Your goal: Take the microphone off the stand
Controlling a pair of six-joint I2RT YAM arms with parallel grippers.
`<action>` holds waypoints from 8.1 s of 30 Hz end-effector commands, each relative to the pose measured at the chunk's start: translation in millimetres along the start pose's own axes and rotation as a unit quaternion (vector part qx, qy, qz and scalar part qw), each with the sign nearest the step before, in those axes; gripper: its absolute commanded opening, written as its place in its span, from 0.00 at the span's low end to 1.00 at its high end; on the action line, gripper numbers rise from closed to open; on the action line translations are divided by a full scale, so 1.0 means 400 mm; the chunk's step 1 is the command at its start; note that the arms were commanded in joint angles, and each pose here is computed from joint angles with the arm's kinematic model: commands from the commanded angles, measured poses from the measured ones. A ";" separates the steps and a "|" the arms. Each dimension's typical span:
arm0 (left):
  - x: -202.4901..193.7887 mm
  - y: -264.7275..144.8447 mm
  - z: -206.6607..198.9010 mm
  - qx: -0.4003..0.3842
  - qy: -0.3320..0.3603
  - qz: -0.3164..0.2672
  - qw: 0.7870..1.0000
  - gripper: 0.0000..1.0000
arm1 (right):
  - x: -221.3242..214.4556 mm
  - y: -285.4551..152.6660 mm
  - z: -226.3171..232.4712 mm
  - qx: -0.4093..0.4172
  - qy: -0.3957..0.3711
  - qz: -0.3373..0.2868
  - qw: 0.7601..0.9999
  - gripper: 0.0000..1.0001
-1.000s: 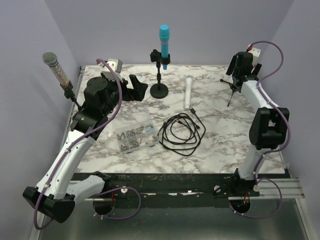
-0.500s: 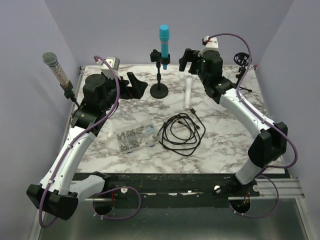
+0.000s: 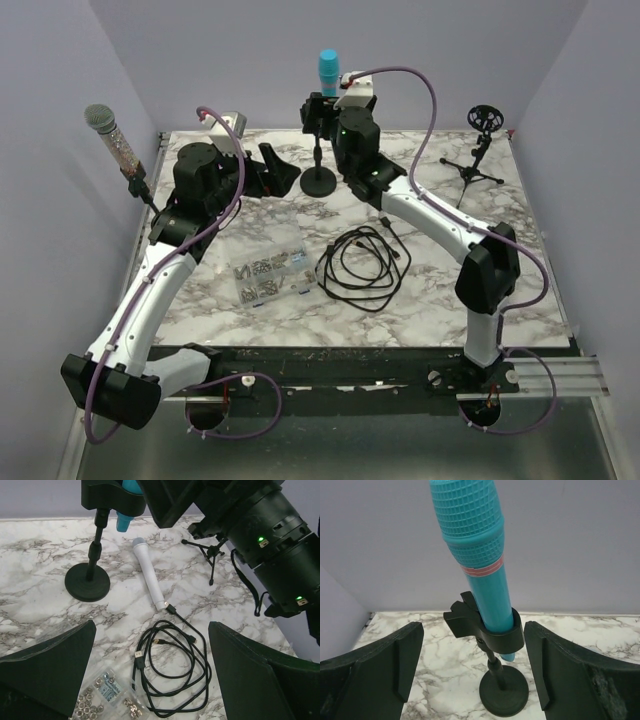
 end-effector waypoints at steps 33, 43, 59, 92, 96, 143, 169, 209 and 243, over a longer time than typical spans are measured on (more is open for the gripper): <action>0.017 -0.003 0.010 -0.025 0.003 -0.017 1.000 0.99 | -0.047 0.194 0.016 -0.053 -0.121 -0.068 0.989 0.14; 0.007 0.025 -0.026 -0.111 -0.025 -0.012 0.993 0.99 | -0.038 0.109 -0.001 0.097 -0.121 -0.001 0.988 0.01; 0.086 0.061 0.010 -0.080 0.012 -0.061 0.995 0.99 | -0.013 0.028 -0.011 0.245 -0.086 0.067 0.963 0.01; 0.034 0.241 0.153 -0.142 0.183 -0.011 0.973 0.99 | -0.020 0.069 0.007 0.288 -0.111 0.107 0.945 0.01; 0.017 0.283 0.167 -0.141 0.181 -0.005 0.973 0.99 | -0.025 0.071 -0.003 0.278 -0.118 0.109 0.947 0.01; -0.093 0.353 0.185 -0.086 0.179 0.059 0.978 0.38 | 0.022 0.063 0.008 0.280 -0.102 0.089 0.951 0.01; -0.103 0.389 0.208 -0.078 0.178 0.090 0.977 0.00 | 0.028 0.061 0.014 0.289 -0.101 0.087 0.948 0.01; -0.061 0.350 0.153 -0.107 0.137 0.100 0.980 0.99 | 0.009 0.069 -0.513 -0.107 -0.082 0.190 0.972 0.01; 0.110 0.370 0.125 -0.099 -0.212 0.131 0.963 0.85 | -0.497 0.138 -0.778 -0.163 -0.022 0.471 0.867 0.13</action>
Point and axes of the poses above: each gripper's point midway between its finger pads, its own y axis out along the fingers, its own z axis along the line the jaws close on, x = y × z, the point moved 6 cm from there along -y, back along the fingers, and after that the axes turned 4 degrees about y, right-handed, at the moved point
